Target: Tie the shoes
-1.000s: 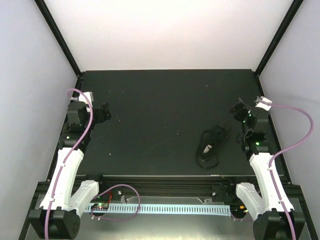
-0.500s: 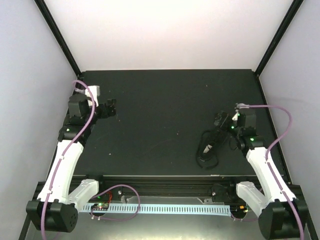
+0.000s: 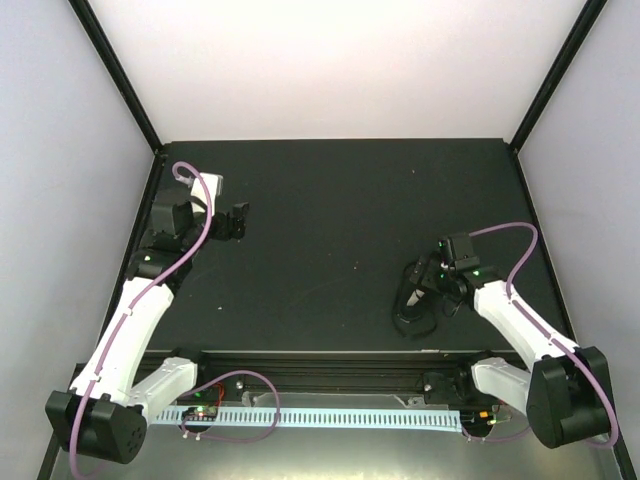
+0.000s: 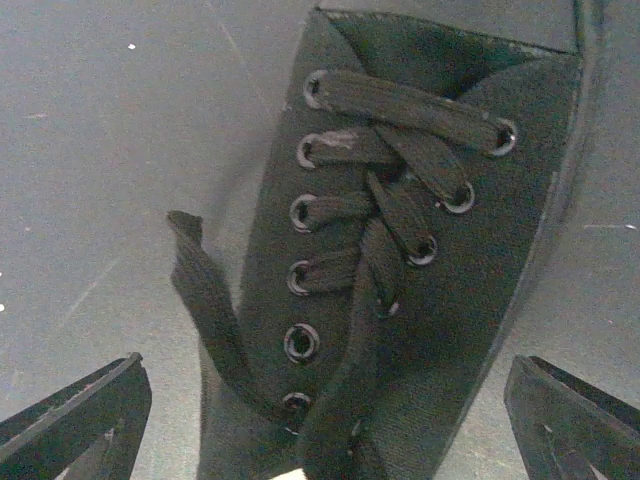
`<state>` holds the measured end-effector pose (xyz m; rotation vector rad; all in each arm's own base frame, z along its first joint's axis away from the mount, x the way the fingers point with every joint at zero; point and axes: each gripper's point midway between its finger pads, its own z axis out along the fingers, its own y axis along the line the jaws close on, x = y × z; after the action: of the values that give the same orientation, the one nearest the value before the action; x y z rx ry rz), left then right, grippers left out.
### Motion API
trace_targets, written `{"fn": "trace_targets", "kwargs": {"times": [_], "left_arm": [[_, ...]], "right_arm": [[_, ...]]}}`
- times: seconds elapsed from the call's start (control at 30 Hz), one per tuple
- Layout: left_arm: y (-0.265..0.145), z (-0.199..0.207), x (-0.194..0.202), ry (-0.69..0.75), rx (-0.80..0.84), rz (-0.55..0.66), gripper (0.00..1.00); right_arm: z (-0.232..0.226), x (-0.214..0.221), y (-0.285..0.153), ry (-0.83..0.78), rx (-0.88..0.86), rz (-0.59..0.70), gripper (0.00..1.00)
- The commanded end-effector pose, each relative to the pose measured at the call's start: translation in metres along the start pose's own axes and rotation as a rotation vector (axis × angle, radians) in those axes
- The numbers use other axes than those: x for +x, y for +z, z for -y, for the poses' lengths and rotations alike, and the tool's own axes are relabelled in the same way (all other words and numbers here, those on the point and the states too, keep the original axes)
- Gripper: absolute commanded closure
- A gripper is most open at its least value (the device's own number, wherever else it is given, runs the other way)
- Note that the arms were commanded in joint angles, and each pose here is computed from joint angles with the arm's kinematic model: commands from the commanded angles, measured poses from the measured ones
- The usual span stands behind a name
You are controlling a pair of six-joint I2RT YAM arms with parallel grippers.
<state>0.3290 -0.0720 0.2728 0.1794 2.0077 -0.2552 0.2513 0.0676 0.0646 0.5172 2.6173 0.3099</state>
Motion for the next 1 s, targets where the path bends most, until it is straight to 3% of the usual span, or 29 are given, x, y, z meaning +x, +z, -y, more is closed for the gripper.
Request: {"fn": "trace_targets", "kwargs": {"times": [0.0,0.1,0.37,0.5,0.63,0.77,0.97], "left_arm": [[-0.007,-0.002,-0.014,0.037,-0.023,0.057,0.01],[-0.006,-0.004,-0.012,0.036,-0.034,0.047,0.01],[-0.002,-0.004,-0.006,0.024,-0.026,0.024,0.01],[-0.003,-0.005,-0.006,0.028,-0.036,0.025,0.01],[-0.006,-0.007,-0.007,0.032,-0.047,0.032,0.01],[-0.01,-0.007,-0.009,0.035,-0.055,0.047,0.01],[-0.016,-0.011,-0.011,0.042,-0.078,0.066,0.01]], "right_arm": [[0.007,0.001,-0.002,0.0,0.055,-0.002,0.01],[0.01,0.007,0.001,-0.007,0.07,-0.02,0.06],[0.005,0.011,0.014,-0.033,0.078,-0.032,0.32],[-0.006,0.013,0.023,-0.065,0.032,-0.059,0.53],[-0.032,0.007,0.019,-0.114,-0.067,-0.061,0.97],[-0.08,-0.009,-0.012,-0.208,-0.22,0.0,0.98],[-0.164,-0.031,-0.093,-0.338,-0.464,0.121,0.98]]}}
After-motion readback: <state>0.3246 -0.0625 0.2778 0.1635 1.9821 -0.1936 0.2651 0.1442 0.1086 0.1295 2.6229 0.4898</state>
